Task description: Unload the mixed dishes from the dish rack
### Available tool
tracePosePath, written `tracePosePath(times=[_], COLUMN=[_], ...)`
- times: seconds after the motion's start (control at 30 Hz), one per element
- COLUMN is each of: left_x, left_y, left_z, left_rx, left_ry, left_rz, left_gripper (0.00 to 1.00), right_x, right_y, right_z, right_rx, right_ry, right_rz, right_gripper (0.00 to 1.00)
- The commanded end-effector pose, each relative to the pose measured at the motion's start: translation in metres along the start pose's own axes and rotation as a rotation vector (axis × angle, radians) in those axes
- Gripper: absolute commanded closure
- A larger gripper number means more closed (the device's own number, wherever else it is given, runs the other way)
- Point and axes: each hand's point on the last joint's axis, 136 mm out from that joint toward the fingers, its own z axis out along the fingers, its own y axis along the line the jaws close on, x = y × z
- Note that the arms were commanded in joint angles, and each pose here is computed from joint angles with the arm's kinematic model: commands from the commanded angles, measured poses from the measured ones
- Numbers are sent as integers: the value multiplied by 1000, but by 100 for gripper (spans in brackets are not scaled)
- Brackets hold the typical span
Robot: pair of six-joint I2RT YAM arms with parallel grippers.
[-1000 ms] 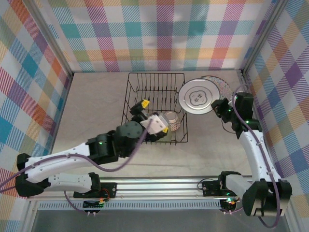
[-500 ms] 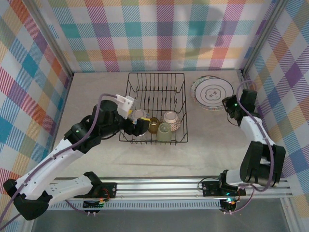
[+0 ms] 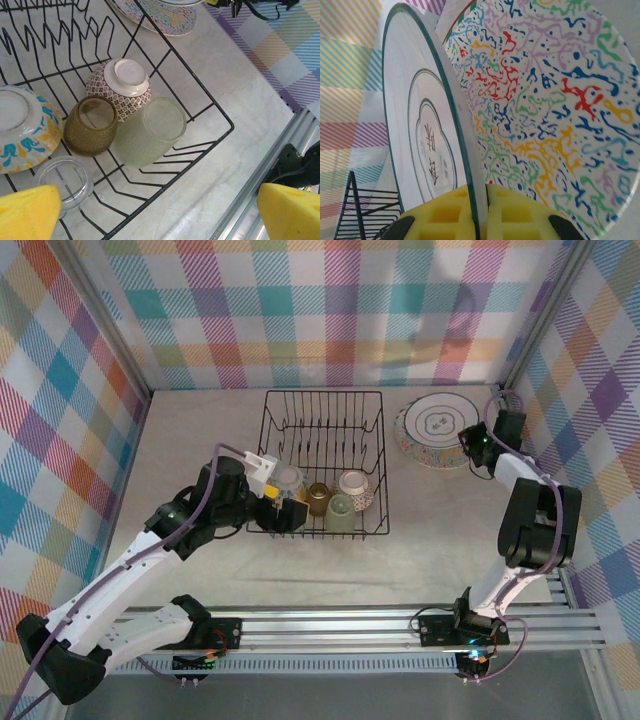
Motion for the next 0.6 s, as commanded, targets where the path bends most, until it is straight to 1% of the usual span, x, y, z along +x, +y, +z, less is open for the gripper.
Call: tracePosePath(times=[0.0, 0.57], left_x=[-11, -9], left_y=[-6, -4], left_z=[-9, -12], left_rx=[30, 21], left_ry=[-62, -71], left_rz=[17, 30], left_gripper=[0, 0], right_x=[-11, -12], right_y=[14, -6], right_z=[8, 41], right_rx=[-75, -31], right_ry=[0, 61], right_rz=[-28, -44], right_gripper=[100, 100])
